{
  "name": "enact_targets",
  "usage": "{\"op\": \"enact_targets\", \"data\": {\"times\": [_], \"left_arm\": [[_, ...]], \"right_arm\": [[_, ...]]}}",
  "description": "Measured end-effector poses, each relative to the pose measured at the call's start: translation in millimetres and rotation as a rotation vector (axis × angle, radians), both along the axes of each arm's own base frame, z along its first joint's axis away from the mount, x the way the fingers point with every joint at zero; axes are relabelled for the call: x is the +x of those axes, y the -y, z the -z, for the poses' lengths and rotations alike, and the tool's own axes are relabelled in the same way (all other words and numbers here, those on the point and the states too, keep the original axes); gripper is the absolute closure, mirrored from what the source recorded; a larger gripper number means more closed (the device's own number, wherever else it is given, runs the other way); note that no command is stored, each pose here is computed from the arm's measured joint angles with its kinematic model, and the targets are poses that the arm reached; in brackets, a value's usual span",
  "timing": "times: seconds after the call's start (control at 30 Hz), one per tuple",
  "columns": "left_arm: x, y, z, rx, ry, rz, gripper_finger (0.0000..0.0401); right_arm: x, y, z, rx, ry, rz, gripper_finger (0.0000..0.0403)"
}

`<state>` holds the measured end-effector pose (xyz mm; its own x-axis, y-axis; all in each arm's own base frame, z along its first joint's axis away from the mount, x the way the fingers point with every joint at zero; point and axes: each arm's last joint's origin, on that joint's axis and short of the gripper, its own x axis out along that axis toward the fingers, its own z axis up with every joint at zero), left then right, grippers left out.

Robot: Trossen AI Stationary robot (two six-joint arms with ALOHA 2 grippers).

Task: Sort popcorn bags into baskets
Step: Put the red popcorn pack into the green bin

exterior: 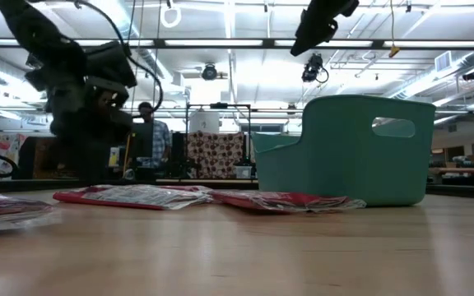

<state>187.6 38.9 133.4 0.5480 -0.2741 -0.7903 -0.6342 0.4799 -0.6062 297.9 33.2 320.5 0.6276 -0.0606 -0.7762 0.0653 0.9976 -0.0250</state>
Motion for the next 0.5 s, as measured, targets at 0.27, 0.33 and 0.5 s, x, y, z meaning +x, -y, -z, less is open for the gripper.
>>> {"op": "enact_targets", "data": {"times": [0.27,0.33,0.5], "left_arm": [[-3.2,-1.1,4.3,0.016,-0.021,-0.041,0.0228],[-3.2,-0.4,4.6,0.028,-0.025,-0.04,0.0203],[-0.9,5.1,4.8,0.076,-0.036,-0.056,0.0155]], "right_arm": [[0.8,0.0,-0.7,0.003,0.012,0.01,0.0154],[2.1,0.0,-0.2,0.001,0.016,0.009,0.0154],[7.4,-0.6,1.3,-0.001,0.037,0.002,0.0154]]}}
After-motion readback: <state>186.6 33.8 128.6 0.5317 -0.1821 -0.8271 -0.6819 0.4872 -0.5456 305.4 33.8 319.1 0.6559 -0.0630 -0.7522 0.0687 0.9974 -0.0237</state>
